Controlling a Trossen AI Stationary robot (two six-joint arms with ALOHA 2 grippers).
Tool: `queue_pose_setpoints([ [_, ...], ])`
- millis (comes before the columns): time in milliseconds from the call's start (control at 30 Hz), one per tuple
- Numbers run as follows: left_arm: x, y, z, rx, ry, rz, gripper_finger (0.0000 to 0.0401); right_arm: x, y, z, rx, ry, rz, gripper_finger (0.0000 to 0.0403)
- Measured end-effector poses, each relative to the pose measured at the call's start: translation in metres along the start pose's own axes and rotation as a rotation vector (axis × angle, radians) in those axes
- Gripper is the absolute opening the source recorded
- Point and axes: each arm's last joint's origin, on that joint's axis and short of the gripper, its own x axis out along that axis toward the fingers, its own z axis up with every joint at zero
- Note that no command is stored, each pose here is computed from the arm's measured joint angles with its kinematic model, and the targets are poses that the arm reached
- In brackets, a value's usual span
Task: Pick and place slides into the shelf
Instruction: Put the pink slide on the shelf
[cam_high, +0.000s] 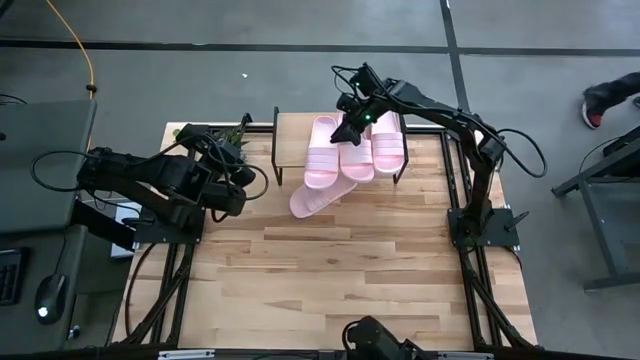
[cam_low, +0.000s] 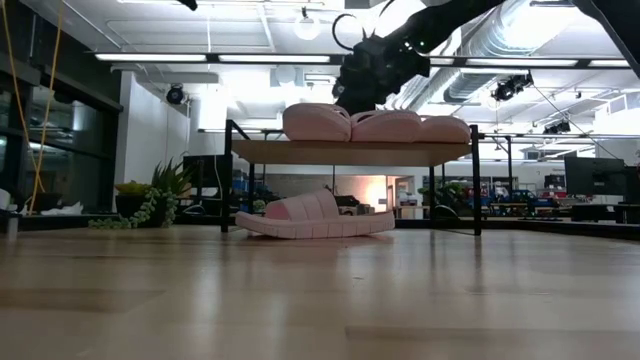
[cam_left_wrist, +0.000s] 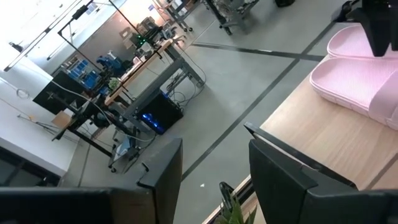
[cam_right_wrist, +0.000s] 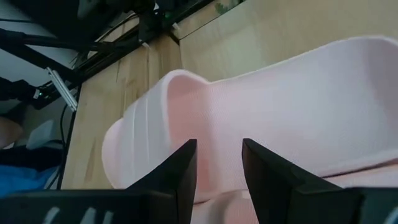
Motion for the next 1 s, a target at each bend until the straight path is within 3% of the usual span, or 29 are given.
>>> queue_pose_setpoints([
  [233, 0.0, 0.0, 0.0, 0.0, 0.0, 0.0, 0.0168, 0.002, 0.005, 0.001, -0.003, -0.009, 0.073, 0.0119],
  [1000, 0.0, 0.0, 0.0, -0.003, 0.0, 0.0, 0.0168, 0.025, 0.028, -0.001, -0.045, 0.048, 0.102, 0.0119],
])
